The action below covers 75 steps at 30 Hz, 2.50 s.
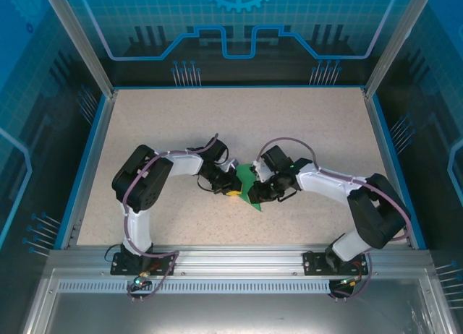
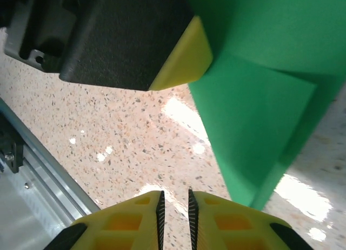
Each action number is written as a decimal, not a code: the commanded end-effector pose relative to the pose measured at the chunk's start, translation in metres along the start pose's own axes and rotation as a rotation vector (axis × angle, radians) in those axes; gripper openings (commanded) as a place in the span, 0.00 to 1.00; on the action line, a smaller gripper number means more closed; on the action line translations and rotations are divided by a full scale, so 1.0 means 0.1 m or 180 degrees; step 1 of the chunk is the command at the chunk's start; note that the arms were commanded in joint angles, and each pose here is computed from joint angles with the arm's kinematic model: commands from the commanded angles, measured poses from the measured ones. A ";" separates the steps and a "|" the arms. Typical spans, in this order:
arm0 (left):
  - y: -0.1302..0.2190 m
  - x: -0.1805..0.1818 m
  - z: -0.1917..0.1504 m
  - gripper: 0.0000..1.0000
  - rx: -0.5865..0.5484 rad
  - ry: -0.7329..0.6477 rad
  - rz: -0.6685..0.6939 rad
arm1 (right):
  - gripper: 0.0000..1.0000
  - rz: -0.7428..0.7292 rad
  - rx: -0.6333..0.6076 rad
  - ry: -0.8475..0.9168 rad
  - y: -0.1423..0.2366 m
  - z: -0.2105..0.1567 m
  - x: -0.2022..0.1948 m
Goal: Fold a paper plane with a square sheet of paper (fold left side to right side)
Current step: Third fold the triangle at the center of the table.
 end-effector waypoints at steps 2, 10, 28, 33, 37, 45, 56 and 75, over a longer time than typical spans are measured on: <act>-0.14 0.35 -0.06 0.11 0.0111 0.0211 0.0402 | 0.20 0.0120 0.0194 -0.0188 -0.18 -0.02 0.03; -0.14 0.34 -0.05 0.11 0.0108 0.0202 0.0408 | 0.19 -0.0151 0.0333 -0.0286 -0.27 0.01 -0.08; -0.14 0.33 -0.03 0.11 0.0110 0.0179 0.0441 | 0.18 -0.0499 0.0560 -0.0436 -0.29 -0.16 -0.29; -0.13 0.30 -0.01 0.11 0.0100 0.0160 0.0433 | 0.17 -0.0564 0.0613 -0.0468 -0.30 -0.20 -0.33; -0.12 0.29 0.00 0.11 0.0094 0.0157 0.0434 | 0.14 -0.0655 0.0678 -0.0506 -0.30 -0.25 -0.39; 0.05 0.05 -0.01 0.13 -0.0040 -0.0016 0.0284 | 0.02 -0.0806 0.0783 -0.0576 -0.33 -0.36 -0.49; 0.19 -0.29 -0.34 0.12 -0.0083 -0.0353 0.0043 | 0.00 -0.0874 0.0833 -0.0611 -0.39 -0.41 -0.57; -0.22 -0.21 -0.30 0.11 0.0106 -0.0310 0.0057 | 0.00 -0.0852 0.0829 -0.0621 -0.40 -0.41 -0.58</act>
Point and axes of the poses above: each hand's point on the last joint's axis, 136 mm out from that joint toward the fingers, its own y axis back along the fingers, its own x axis along the line the jaws close on, z = x × y, the point moved 4 cm from there along y, back along the fingers, and after that the axes turned 7 degrees about y, right-handed, at the moved point
